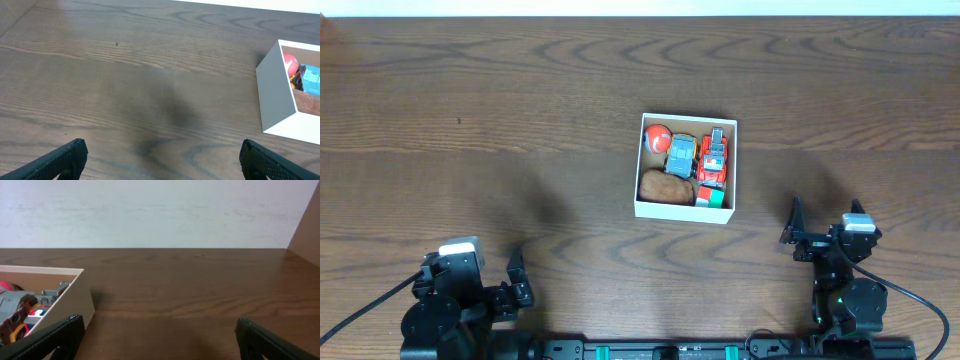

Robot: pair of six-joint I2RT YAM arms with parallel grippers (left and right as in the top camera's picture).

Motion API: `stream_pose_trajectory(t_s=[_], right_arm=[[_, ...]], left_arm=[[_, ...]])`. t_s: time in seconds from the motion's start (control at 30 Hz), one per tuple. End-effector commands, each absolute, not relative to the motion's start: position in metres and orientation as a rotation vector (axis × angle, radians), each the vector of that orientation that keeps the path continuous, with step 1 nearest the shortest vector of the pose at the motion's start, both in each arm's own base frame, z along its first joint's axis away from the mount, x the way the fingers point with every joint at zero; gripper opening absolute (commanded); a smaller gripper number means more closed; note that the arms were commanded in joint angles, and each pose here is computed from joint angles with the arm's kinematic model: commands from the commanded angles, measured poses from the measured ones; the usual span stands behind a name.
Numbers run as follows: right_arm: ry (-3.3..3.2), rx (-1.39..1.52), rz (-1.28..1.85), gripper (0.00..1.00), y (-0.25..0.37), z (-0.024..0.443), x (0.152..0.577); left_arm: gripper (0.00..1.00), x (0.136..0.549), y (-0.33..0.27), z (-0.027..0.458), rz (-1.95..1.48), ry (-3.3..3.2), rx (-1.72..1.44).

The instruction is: Pack container

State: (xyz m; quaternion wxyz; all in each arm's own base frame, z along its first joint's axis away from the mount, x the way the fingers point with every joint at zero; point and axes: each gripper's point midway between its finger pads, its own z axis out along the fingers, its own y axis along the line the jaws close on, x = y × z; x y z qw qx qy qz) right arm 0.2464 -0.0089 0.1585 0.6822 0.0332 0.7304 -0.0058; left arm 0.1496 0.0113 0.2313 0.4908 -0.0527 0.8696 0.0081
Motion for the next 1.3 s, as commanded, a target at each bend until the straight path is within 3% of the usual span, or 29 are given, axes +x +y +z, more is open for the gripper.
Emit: stream_pose_trajectory(t_s=[0.0, 0.5, 1.0, 1.27], right_arm=[[1.635, 0.091, -0.009, 0.99, -0.010, 0.159, 0.246], [1.635, 0.091, -0.009, 0.99, -0.010, 0.159, 0.246], [1.635, 0.091, -0.009, 0.99, -0.010, 0.159, 0.246], [1.635, 0.091, -0.009, 0.99, -0.010, 0.159, 0.246]], left_arm=[[0.98, 0.150, 0.012, 0.230, 0.026, 2.115, -0.122], [0.98, 0.151, 0.012, 0.189, 0.021, 2.058, -0.123], [0.98, 0.229, 0.010, 0.198, 0.038, 1.664, -0.067], [0.98, 0.243, 0.009, 0.189, 0.078, 1.563, -0.024]])
